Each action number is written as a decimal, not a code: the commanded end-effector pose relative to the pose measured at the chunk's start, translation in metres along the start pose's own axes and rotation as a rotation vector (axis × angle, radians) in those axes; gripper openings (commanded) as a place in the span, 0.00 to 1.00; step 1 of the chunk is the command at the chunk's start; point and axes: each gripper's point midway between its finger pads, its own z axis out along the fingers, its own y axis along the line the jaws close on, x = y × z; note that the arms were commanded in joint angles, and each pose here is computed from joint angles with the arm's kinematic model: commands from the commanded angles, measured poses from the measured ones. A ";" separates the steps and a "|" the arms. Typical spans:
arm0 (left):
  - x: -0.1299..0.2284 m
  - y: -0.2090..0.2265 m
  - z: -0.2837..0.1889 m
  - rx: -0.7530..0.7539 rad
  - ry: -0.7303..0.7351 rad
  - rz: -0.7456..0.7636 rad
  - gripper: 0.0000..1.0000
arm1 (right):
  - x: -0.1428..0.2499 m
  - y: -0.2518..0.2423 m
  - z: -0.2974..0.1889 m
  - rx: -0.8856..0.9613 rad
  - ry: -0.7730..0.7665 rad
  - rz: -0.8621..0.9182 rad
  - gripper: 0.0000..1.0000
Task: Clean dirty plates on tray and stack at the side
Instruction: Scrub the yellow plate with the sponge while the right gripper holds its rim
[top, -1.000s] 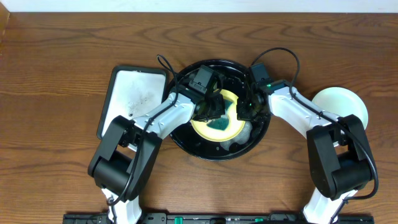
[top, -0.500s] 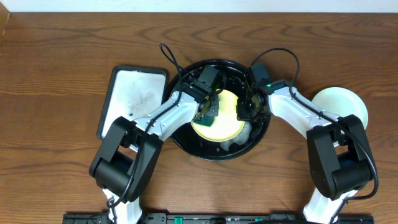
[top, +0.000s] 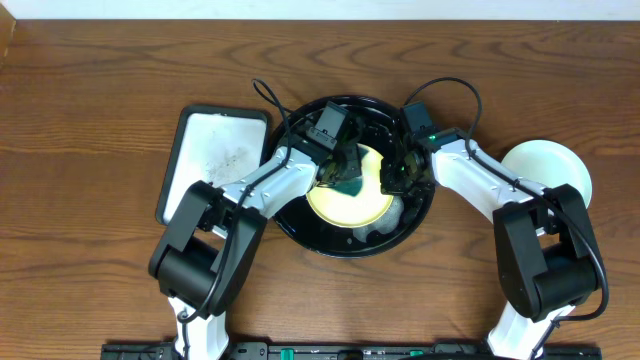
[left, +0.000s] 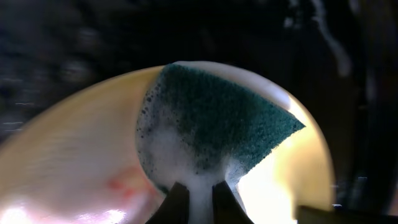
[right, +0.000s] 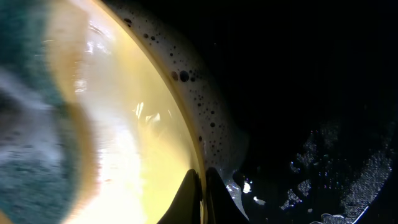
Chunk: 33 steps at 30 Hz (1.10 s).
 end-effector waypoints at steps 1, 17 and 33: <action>0.056 -0.009 0.031 0.044 0.189 -0.053 0.08 | 0.009 -0.013 0.008 0.056 0.029 -0.021 0.01; 0.046 0.095 0.010 -0.436 0.126 0.105 0.08 | 0.009 -0.013 0.008 0.056 0.030 -0.021 0.01; 0.040 0.123 -0.028 -0.669 0.129 0.028 0.08 | 0.011 -0.014 0.008 0.060 0.037 -0.020 0.01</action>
